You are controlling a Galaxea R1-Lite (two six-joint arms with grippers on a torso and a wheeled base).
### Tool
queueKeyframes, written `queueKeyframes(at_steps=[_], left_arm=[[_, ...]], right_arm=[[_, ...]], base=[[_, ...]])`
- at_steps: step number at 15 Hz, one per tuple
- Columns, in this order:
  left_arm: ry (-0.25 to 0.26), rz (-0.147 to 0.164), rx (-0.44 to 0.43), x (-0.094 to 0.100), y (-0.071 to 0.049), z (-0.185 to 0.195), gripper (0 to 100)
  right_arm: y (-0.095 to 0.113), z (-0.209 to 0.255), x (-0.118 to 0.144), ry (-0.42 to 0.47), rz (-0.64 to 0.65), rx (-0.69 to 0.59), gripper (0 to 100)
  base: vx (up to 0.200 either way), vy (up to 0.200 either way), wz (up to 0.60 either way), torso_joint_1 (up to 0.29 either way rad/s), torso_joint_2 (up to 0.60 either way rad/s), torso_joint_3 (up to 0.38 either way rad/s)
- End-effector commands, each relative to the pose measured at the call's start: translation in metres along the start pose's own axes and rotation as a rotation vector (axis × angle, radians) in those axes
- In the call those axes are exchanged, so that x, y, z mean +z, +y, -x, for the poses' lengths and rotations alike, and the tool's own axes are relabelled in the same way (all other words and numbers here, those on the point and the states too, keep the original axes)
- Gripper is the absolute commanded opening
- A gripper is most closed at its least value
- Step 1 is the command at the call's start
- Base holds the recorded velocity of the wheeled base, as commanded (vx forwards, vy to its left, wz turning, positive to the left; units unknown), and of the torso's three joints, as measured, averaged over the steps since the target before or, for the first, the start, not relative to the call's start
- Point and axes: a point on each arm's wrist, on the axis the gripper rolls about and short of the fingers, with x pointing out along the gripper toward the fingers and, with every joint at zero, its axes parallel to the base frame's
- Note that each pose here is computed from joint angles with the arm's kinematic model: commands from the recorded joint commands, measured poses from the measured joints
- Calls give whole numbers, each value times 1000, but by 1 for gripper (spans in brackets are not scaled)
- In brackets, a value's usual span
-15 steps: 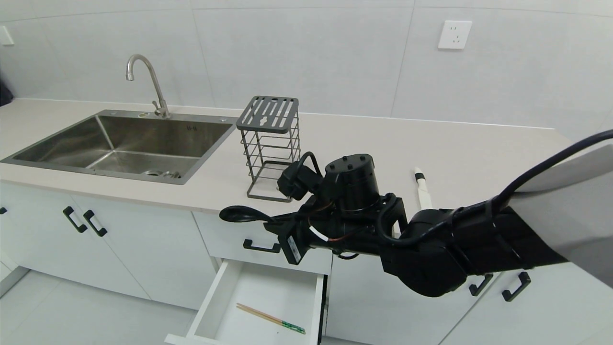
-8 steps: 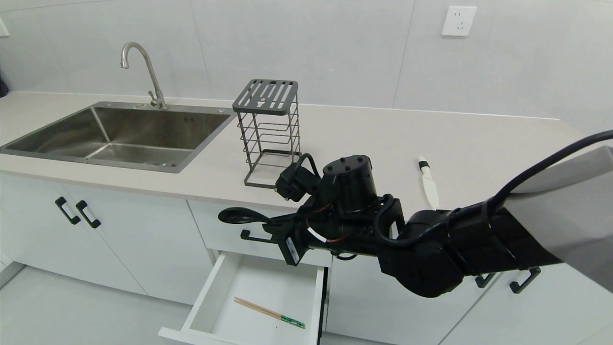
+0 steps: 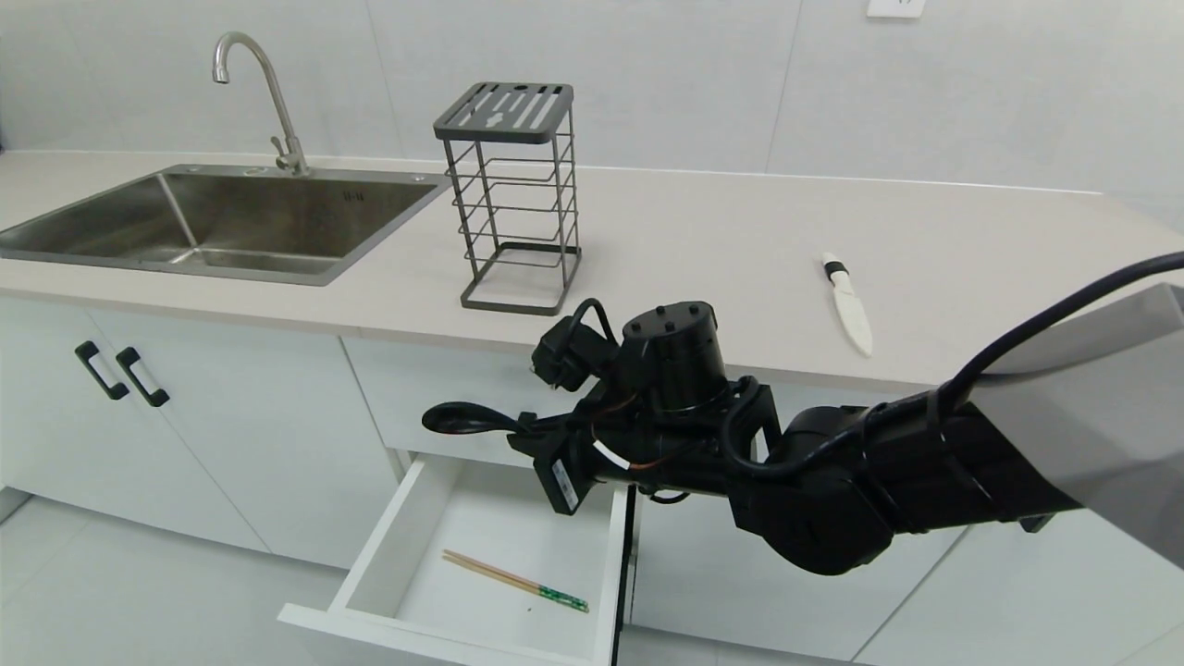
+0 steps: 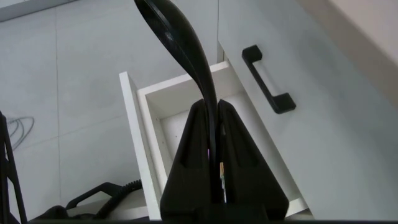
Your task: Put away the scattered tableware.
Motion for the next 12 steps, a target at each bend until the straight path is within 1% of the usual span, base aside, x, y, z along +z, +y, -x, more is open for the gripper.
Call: queueKeyframes(at_steps=[1, 5, 12], left_arm=[[0, 0, 0, 0, 0, 0, 100], [1, 0, 0, 0, 0, 0, 100], [0, 0, 0, 0, 0, 0, 100]], right_arm=[[0, -1, -2, 5, -1, 1, 0], [-1, -3, -1, 0, 0, -1, 0], [0, -4, 0, 7, 2, 1, 0]], base=[[0, 0, 0, -256, 476, 222], [0, 0, 0, -255, 463, 210], [0, 0, 0, -260, 343, 131]])
